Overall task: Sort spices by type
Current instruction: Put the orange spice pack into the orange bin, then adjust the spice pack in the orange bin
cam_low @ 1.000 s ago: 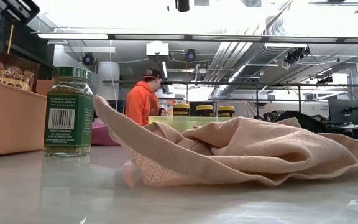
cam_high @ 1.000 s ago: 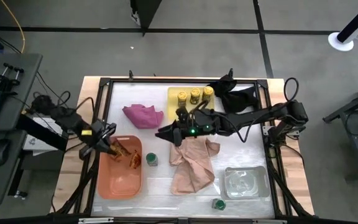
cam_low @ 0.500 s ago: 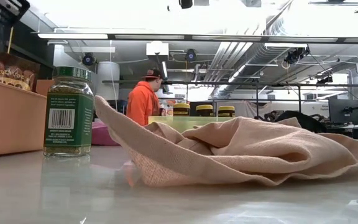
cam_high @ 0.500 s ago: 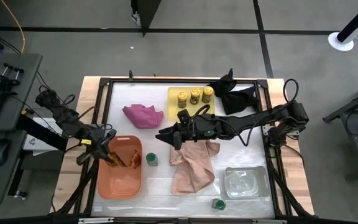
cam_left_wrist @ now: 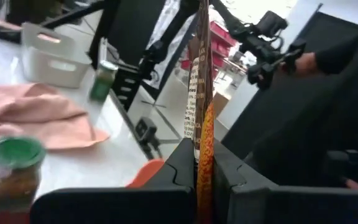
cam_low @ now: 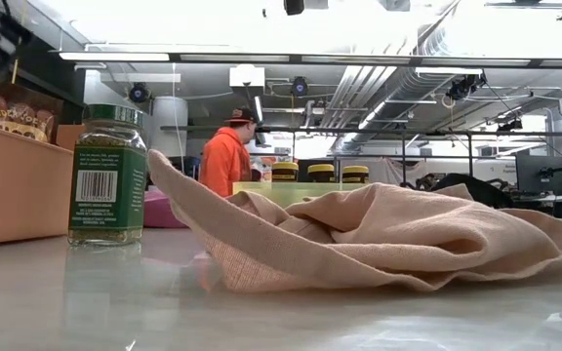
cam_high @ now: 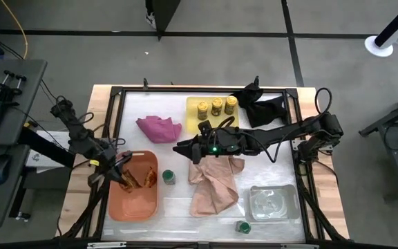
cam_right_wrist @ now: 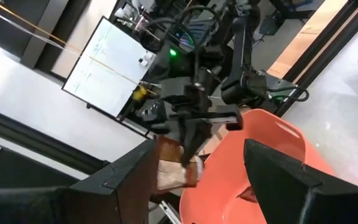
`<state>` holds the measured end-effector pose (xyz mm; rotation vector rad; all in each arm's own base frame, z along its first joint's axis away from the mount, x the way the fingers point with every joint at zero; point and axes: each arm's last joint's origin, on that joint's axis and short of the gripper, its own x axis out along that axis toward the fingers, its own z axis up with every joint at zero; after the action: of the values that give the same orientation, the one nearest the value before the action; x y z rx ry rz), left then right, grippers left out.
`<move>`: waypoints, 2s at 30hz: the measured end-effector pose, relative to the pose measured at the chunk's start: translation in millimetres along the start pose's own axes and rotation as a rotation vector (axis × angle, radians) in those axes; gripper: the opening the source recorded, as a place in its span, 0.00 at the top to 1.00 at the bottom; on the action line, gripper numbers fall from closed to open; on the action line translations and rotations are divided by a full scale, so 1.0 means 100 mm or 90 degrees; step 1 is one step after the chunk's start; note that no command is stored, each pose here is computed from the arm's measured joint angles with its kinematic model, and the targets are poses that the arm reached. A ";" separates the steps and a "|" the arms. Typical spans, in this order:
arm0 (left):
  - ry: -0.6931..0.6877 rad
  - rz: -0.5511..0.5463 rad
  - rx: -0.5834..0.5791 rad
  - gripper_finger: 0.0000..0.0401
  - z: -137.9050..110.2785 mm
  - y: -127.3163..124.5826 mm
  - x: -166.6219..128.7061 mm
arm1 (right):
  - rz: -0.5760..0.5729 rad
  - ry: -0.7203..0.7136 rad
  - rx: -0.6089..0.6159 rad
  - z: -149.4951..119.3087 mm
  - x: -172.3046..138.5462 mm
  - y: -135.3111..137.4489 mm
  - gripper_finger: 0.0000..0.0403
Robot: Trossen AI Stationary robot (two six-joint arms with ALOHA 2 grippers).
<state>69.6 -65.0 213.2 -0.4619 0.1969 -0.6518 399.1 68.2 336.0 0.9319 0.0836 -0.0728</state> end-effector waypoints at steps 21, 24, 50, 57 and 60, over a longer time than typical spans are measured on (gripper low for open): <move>0.065 0.073 0.077 0.97 -0.37 0.21 -0.04 | -0.016 -0.043 0.009 0.03 0.00 0.00 0.41; 0.067 0.076 0.084 0.92 -0.37 0.22 -0.04 | -0.017 -0.043 0.009 0.03 0.00 0.00 0.41; -0.001 0.209 0.165 0.41 0.32 -0.06 -0.18 | 0.000 -0.014 -0.042 0.02 0.00 0.00 0.41; 0.094 0.224 0.178 0.42 0.42 -0.14 0.10 | 0.002 -0.012 -0.076 0.05 0.01 -0.02 0.41; 0.157 0.235 0.215 0.50 0.37 -0.15 0.32 | 0.009 -0.002 -0.079 0.07 0.01 -0.03 0.41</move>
<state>98.2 -82.1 251.3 -0.0145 0.3885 -0.3665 400.5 61.0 337.2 0.8089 0.0780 -0.0543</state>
